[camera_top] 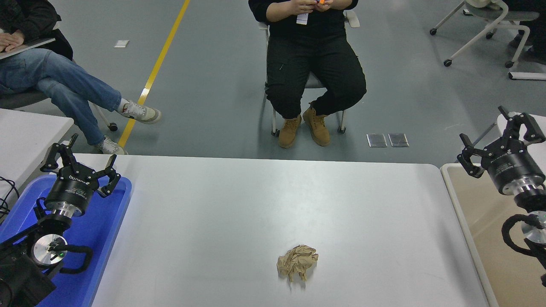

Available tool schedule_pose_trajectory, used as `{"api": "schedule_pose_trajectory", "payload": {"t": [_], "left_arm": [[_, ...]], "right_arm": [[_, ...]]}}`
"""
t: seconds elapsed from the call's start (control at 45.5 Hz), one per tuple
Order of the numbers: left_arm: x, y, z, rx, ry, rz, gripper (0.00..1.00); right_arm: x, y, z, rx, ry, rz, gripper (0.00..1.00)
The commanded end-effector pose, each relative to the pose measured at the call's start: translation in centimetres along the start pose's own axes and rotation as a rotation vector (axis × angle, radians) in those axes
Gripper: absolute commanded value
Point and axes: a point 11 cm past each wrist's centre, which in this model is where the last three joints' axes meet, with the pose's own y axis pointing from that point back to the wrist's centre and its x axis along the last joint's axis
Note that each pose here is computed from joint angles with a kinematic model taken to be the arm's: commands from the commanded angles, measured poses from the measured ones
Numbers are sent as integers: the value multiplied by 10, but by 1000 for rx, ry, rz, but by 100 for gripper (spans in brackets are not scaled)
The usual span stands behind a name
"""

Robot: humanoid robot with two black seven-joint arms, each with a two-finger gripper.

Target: Clean the table surface

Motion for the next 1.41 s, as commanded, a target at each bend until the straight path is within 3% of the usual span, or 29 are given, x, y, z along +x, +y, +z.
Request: {"api": "schedule_pose_trajectory", "payload": {"t": [0.0, 0.264, 0.484, 0.703, 0.835, 0.989, 1.385], "left_arm": [[0, 0, 0, 0, 0, 0, 100], [0, 0, 0, 0, 0, 0, 100], [0, 0, 0, 0, 0, 0, 100], [0, 0, 0, 0, 0, 0, 100], [0, 0, 0, 0, 0, 0, 100], [0, 0, 1, -1, -1, 0, 100], [0, 0, 1, -1, -1, 0, 100]], "right_arm": [[3, 3, 3, -12, 11, 0, 99], [7, -11, -44, -28, 207, -38, 99], [24, -14, -78, -175, 543, -60, 99], [-3, -37, -93, -235, 737, -143, 99], [-32, -55, -121, -172, 788, -191, 99], [-95, -77, -145, -125, 1081, -364, 99], [-196, -86, -84, -168, 1513, -769, 99]]}}
